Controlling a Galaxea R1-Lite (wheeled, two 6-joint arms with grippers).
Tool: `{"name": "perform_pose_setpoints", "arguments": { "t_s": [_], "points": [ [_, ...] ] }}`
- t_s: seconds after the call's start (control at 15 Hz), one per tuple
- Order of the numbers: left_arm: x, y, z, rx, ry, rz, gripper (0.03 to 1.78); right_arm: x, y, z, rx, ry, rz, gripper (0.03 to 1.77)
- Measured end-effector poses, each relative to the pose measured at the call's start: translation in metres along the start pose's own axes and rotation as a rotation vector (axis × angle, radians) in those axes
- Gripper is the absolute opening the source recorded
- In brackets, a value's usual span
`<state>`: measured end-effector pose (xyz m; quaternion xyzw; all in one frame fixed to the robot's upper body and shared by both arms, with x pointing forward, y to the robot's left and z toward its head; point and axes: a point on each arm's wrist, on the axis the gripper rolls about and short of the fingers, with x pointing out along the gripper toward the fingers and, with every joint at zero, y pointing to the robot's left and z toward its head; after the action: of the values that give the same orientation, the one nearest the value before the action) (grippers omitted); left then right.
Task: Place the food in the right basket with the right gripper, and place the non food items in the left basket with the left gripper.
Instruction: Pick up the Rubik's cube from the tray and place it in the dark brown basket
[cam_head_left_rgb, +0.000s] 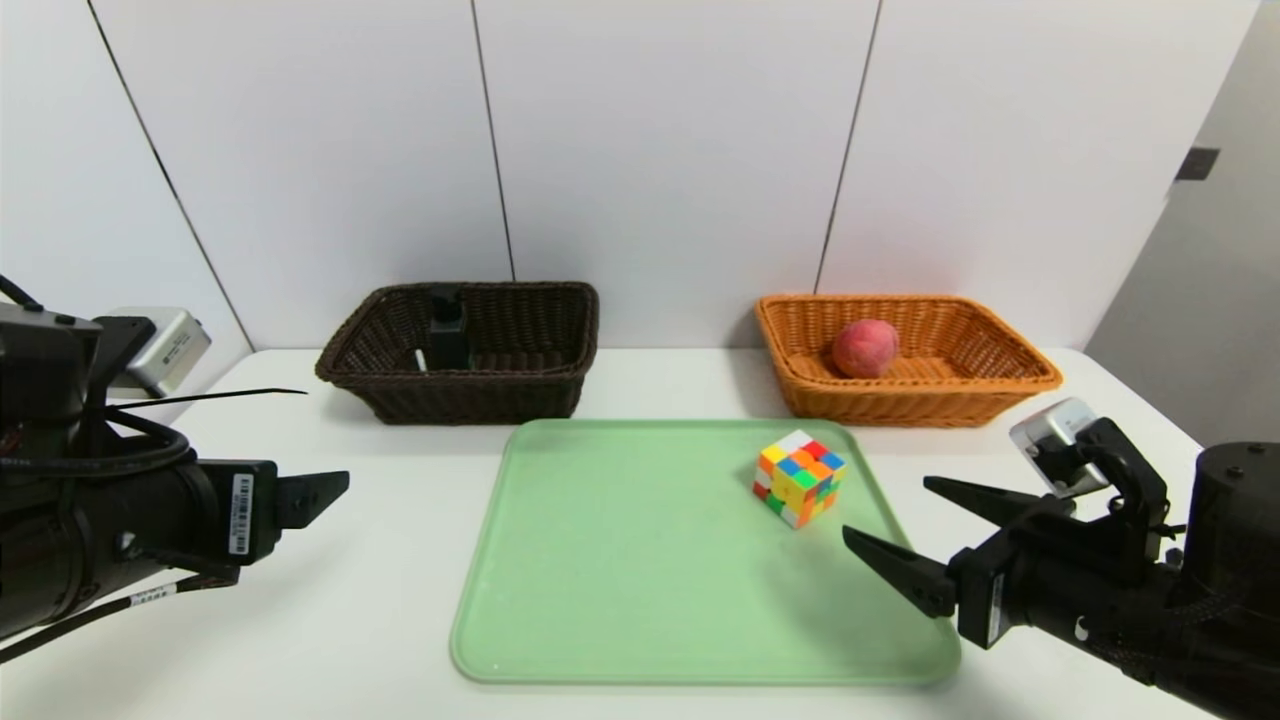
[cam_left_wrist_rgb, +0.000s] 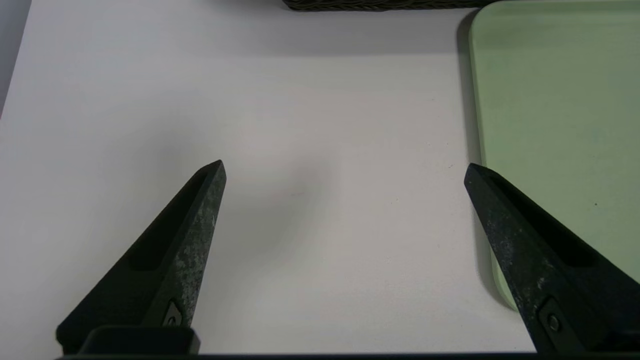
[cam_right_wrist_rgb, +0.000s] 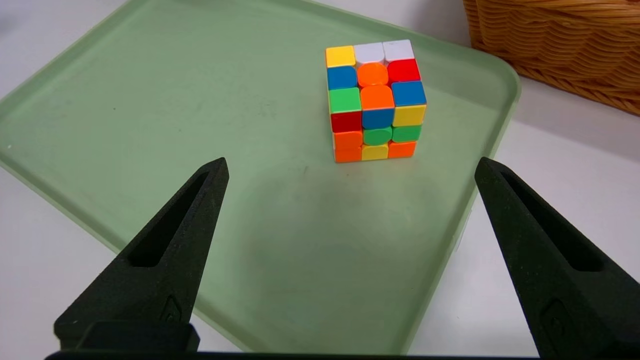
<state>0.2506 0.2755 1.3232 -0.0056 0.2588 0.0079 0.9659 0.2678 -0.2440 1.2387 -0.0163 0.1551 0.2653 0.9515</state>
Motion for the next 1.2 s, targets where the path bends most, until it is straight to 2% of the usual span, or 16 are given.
{"name": "perform_pose_setpoints", "arguments": {
  "t_s": [0.27,0.67,1.0,1.2],
  "points": [
    [0.000,0.000,0.000,0.002,0.003,-0.003,1.69,0.009,-0.002,-0.005,-0.003,-0.010,-0.004,1.70],
    [-0.002,0.001,-0.003,0.003,0.003,-0.002,1.69,0.036,-0.003,-0.013,-0.037,-0.112,-0.002,1.70],
    [-0.002,0.002,-0.003,0.001,0.002,-0.002,1.69,0.045,-0.007,-0.023,-0.032,-0.072,-0.013,1.70],
    [-0.002,0.001,-0.003,0.003,0.004,-0.003,1.69,0.051,-0.008,-0.025,-0.033,-0.089,-0.016,1.70]
  ]
}}
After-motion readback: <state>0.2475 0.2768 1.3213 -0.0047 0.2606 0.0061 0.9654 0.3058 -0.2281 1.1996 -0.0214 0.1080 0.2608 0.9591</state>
